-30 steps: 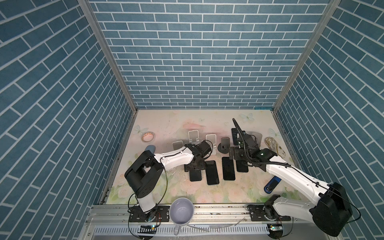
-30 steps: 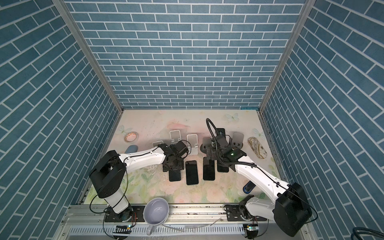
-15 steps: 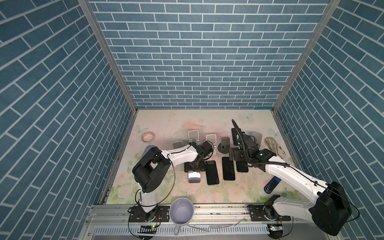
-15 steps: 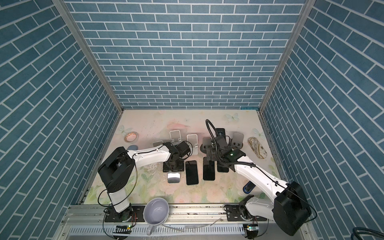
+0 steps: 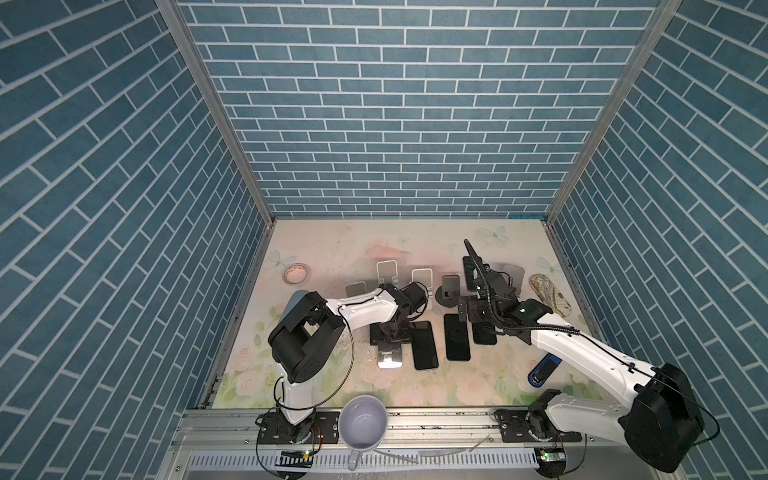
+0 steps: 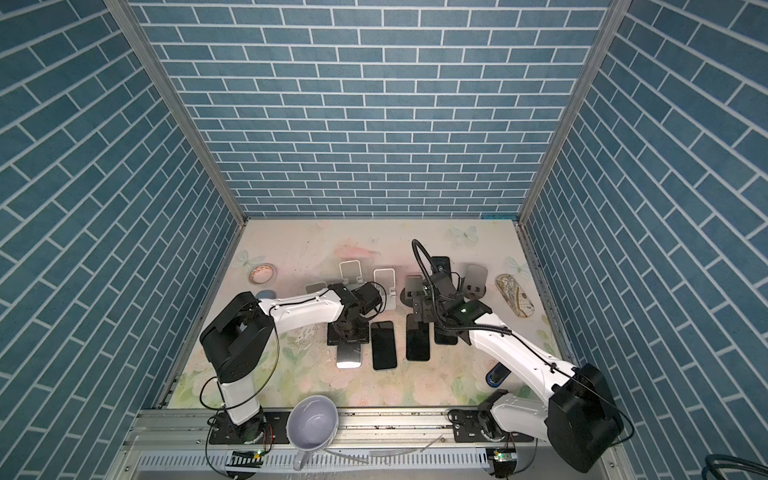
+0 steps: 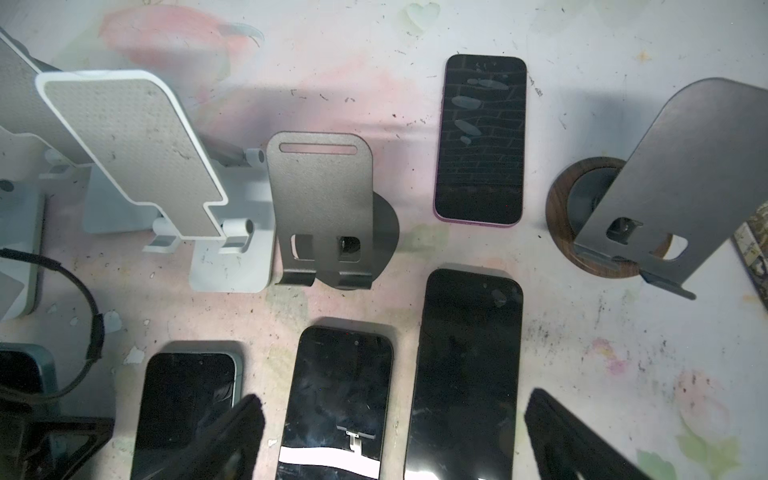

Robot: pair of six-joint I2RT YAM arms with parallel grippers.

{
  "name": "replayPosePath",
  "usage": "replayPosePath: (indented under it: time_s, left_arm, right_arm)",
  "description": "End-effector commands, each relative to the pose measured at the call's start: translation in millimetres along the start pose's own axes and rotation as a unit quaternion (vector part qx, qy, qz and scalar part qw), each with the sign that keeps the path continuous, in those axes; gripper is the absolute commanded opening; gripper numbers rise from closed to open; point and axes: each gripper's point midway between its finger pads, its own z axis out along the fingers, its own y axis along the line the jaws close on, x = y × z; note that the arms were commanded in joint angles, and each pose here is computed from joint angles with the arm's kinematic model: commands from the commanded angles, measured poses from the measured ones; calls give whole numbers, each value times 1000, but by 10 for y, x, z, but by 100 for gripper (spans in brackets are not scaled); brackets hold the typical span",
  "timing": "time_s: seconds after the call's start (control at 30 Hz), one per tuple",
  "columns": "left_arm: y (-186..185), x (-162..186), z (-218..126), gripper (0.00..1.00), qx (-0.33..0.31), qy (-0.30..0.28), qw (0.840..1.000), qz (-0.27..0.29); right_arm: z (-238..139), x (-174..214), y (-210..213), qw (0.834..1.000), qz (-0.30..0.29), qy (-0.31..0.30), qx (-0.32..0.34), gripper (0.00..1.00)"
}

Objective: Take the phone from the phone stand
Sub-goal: 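Lower the teal-framed phone flat onto the table with the left gripper, then open the left gripper and lift it off the laid-down phone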

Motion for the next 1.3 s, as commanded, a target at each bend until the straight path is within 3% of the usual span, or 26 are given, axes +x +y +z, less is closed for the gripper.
replayPosePath:
  time_s: [0.0, 1.27]
  left_arm:
    - [65, 81, 168, 52, -26, 19, 999, -3]
    - [91, 81, 223, 77, -28, 13, 999, -15]
  right_arm:
    - [-6, 11, -67, 1000, -10, -8, 10, 99]
    - [-59, 69, -132, 1000, 1, -19, 12, 99]
